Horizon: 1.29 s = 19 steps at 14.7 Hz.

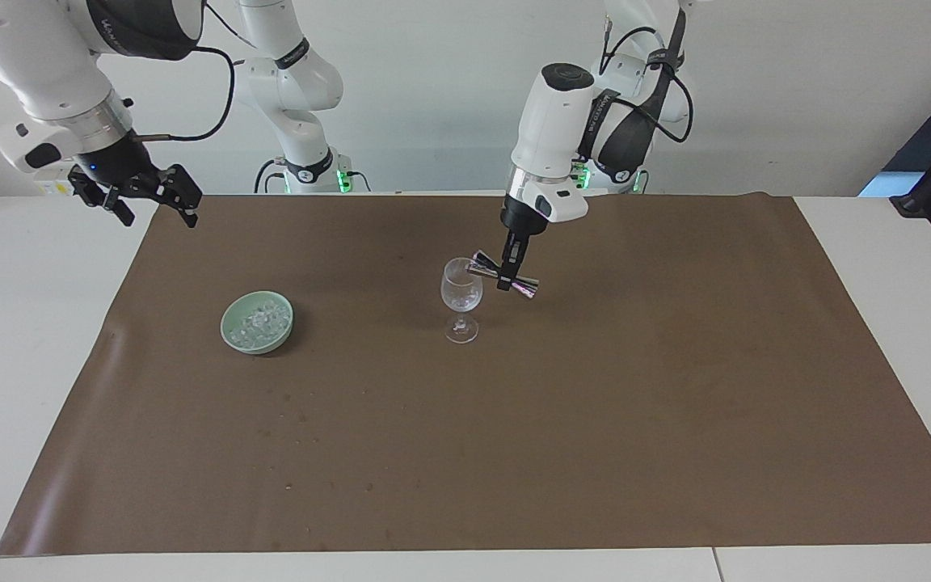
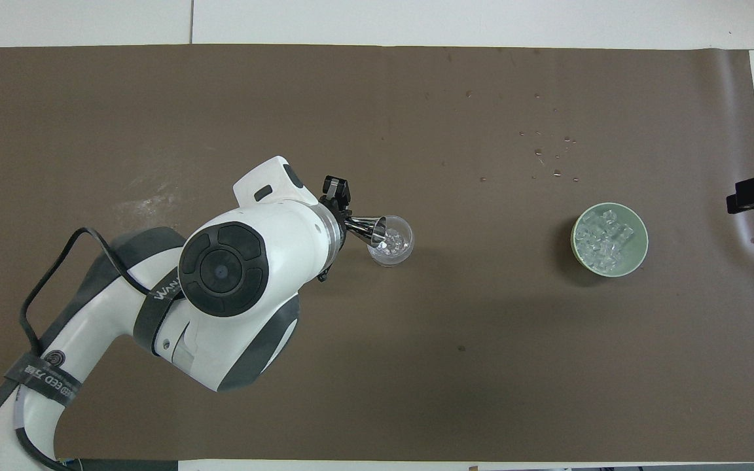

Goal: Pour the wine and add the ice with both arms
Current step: 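Tilt the jigger with the left gripper to pour into the clear cup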

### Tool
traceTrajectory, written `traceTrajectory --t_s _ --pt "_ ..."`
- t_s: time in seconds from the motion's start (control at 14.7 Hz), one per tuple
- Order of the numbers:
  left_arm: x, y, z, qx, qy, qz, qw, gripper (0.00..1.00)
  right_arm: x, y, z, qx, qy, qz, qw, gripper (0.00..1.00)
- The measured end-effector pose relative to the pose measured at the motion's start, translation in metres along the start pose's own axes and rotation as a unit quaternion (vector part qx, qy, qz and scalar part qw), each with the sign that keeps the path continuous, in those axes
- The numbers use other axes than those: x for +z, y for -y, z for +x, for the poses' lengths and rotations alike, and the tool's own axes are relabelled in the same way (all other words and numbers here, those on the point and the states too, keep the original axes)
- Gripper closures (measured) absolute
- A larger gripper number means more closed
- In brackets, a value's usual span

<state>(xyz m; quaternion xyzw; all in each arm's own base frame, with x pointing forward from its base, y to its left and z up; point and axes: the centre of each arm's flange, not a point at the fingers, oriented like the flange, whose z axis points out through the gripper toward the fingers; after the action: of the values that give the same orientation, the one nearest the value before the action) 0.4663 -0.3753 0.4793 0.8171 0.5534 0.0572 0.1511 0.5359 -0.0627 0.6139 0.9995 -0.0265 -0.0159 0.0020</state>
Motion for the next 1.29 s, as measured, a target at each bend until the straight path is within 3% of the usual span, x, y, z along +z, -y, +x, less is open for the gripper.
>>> traceTrajectory --t_s 0.75,1.29 --pt "-0.010 -0.003 -0.021 0.091 -0.076 -0.015 0.993 0.78 0.000 0.000 0.000 0.000 0.000 0.000 1.000 0.00" --pt "-0.014 0.002 -0.040 0.122 -0.086 -0.026 0.988 0.78 0.000 0.000 0.000 0.000 0.000 0.000 1.000 0.00"
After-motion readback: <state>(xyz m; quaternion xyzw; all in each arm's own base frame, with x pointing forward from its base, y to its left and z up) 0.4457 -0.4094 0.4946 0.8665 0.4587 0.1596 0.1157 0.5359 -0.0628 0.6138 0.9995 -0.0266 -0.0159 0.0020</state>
